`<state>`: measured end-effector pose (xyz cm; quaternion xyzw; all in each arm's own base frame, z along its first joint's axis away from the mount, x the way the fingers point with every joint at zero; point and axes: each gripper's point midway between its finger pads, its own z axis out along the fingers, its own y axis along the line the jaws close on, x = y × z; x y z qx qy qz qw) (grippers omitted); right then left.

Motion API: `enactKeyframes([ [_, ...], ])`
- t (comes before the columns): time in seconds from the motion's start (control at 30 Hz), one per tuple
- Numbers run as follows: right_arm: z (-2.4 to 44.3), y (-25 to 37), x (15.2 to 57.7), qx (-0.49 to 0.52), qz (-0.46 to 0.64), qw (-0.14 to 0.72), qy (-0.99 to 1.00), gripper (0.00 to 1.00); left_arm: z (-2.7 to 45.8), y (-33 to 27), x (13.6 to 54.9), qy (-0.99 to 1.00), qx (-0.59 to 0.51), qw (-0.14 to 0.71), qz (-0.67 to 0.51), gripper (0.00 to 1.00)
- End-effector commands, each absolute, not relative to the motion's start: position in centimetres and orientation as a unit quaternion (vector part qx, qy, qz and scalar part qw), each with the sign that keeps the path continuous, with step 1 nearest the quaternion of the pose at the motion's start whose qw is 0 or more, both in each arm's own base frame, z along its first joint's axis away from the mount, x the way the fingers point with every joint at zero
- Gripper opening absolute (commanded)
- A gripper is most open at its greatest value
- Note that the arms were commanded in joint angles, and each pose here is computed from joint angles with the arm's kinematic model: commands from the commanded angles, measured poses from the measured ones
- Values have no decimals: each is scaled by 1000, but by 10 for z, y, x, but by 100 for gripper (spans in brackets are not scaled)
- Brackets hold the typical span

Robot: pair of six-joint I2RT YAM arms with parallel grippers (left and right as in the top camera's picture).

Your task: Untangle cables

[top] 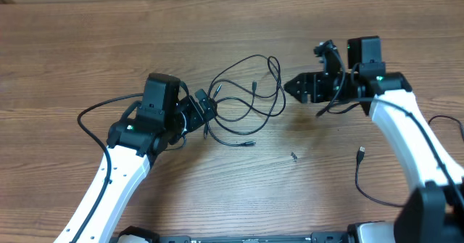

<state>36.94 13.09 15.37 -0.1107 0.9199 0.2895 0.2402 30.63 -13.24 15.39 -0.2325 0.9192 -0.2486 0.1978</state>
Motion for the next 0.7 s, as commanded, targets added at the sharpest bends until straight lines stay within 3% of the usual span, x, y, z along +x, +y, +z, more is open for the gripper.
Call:
enactKeyframes([
  [0.0, 164, 146, 367, -144, 252, 261, 921, 79, 159, -133, 308, 918, -228, 206, -249, 100],
  [0.47, 114, 136, 381, -142, 117, 239, 953, 89, 159, -134, 308, 918, -228, 206, -249, 99],
  [0.63, 98, 142, 380, -135, 132, 215, 958, 82, 159, -134, 308, 918, -228, 206, -249, 100],
  [0.67, 95, 143, 379, -135, 135, 212, 958, 68, 159, -134, 308, 918, -228, 206, -250, 100],
])
